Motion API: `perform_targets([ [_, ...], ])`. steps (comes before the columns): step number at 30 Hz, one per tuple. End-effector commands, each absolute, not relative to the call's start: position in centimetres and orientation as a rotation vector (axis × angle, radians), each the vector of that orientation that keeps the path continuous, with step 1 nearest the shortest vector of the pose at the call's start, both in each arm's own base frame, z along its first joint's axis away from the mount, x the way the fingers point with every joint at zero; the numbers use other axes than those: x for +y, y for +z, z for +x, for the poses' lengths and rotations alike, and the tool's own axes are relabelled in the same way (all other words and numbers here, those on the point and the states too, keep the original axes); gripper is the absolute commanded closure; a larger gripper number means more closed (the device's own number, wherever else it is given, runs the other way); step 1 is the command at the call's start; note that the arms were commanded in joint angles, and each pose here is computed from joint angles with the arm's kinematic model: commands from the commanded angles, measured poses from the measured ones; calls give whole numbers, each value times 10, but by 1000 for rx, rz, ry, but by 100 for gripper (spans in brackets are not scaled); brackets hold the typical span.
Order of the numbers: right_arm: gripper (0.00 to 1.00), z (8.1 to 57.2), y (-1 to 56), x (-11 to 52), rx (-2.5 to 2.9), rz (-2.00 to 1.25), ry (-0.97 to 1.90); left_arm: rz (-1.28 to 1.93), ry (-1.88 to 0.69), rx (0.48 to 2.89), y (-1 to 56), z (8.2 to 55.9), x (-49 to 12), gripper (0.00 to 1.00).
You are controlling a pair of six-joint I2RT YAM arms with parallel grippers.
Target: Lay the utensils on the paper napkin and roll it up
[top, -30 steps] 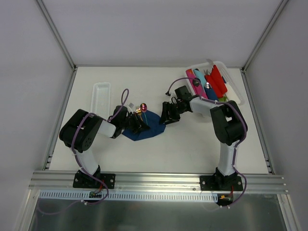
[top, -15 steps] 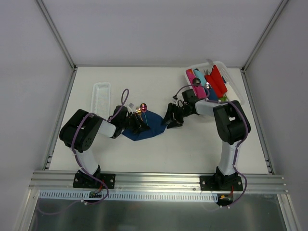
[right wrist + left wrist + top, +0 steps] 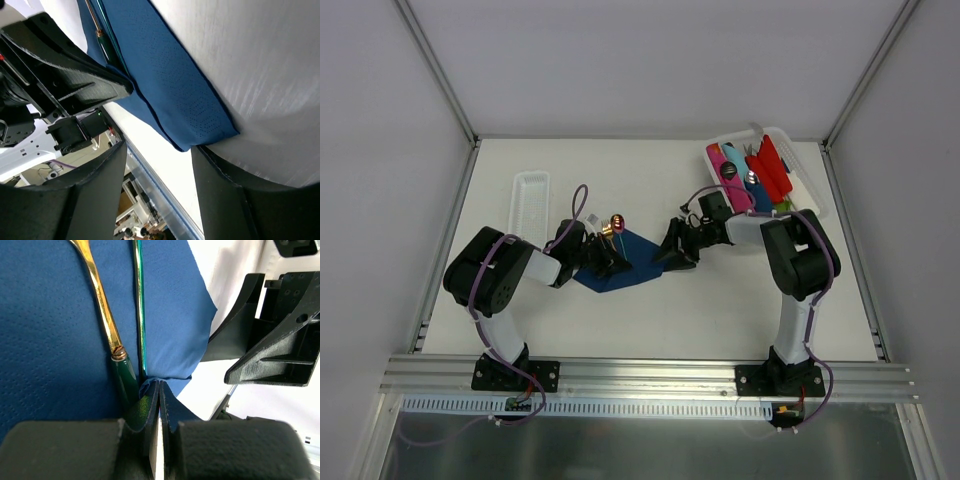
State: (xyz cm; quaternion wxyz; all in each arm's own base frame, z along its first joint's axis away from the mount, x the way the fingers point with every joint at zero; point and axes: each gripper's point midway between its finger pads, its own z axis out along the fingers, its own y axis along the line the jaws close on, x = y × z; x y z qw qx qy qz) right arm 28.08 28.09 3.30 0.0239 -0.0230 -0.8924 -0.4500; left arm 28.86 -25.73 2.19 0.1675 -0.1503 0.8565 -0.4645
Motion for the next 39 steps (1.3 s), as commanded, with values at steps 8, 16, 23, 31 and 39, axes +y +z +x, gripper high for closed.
perform_targets([
  [8, 42, 334, 44, 273, -3026, -89, -1498, -406, -1301, 2425, 20, 293, -254, 100],
  [16, 42, 342, 30, 262, -3104, -121, -1467, -408, -1297, 2429, 19, 292, -253, 100],
  [23, 42, 349, 23, 270, -3063, -141, -1529, -405, -1294, 2429, 20, 293, -253, 100],
  [31, 65, 342, 33, 270, -3056, -109, -1571, -408, -1293, 2426, 22, 294, -253, 100],
  [39, 100, 344, 67, 281, -3000, -77, -1679, -402, -1297, 2414, 26, 294, -253, 100],
])
